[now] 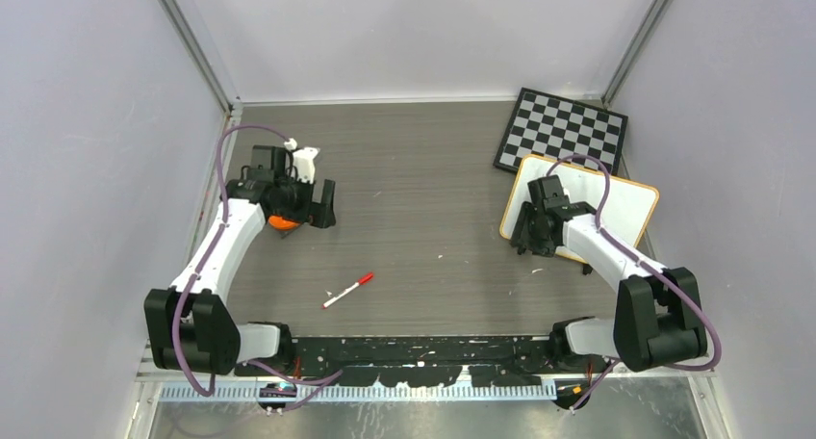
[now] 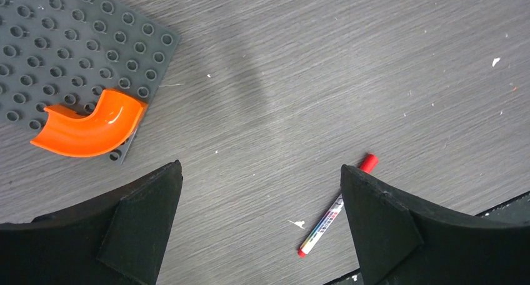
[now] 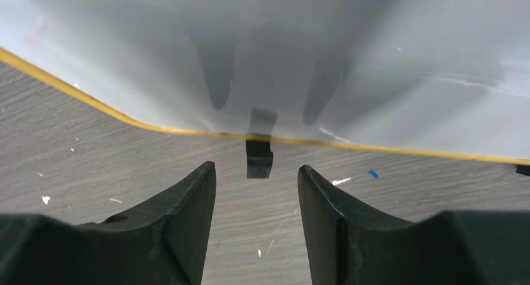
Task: Write a sentence on the whiteboard
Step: Pick up the whiteboard marker at the center of the board.
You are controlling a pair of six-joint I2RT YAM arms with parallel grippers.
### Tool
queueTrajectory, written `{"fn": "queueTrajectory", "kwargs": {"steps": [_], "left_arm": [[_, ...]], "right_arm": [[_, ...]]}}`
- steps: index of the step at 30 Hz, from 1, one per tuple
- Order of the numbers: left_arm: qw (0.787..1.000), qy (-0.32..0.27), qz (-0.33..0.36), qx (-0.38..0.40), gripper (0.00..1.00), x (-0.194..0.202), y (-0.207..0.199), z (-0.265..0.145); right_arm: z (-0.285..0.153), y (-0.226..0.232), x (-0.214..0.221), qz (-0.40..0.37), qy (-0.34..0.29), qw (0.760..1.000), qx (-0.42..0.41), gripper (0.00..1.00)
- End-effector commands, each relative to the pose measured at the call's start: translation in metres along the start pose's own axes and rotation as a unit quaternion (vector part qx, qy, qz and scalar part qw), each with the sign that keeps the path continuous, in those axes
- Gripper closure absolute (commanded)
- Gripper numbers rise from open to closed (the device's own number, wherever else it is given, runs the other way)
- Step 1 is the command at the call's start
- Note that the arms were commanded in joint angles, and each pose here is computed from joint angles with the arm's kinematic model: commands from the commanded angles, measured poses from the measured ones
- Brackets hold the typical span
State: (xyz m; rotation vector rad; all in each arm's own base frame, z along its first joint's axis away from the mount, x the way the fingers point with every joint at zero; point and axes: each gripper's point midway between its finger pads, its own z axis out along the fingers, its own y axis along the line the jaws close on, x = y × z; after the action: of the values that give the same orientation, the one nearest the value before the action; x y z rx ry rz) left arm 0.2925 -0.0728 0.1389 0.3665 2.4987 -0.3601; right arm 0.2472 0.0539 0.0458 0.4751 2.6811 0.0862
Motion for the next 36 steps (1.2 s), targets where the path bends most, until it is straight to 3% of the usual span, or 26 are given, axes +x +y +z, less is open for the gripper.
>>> {"fn": "queueTrajectory", "kwargs": {"steps": [1,4,7,15,20,27,36], "left_arm": [[0.999,-0.007,0.035,0.02,0.0,-0.002,-0.008,-0.003],[0.998,-0.002,0.055,0.038,0.0,0.005,-0.017,-0.001],[0.991,0.042,0.112,0.063,0.0,0.025,-0.034,0.002],[0.951,0.119,0.256,0.126,0.01,0.071,-0.072,-0.008],[0.927,0.16,0.308,0.142,0.03,0.09,-0.085,-0.008],[0.903,0.203,0.354,0.138,0.09,0.116,-0.1,0.01],[0.891,0.226,0.393,0.031,0.32,0.127,-0.095,0.065]], "right_arm": [[0.01,0.009,-0.023,0.018,-0.049,0.999,-0.003,0.46],[0.016,0.011,-0.024,0.023,-0.046,0.999,0.004,0.49],[0.025,0.009,-0.028,0.026,-0.043,0.998,0.022,0.58],[0.032,0.006,-0.028,0.031,-0.038,0.998,0.036,0.83],[0.028,0.008,-0.035,0.027,-0.043,0.998,0.039,0.98],[0.025,0.016,-0.037,0.02,-0.048,0.999,0.013,1.0],[0.022,0.04,-0.036,-0.014,-0.051,0.998,-0.035,1.0]]}}
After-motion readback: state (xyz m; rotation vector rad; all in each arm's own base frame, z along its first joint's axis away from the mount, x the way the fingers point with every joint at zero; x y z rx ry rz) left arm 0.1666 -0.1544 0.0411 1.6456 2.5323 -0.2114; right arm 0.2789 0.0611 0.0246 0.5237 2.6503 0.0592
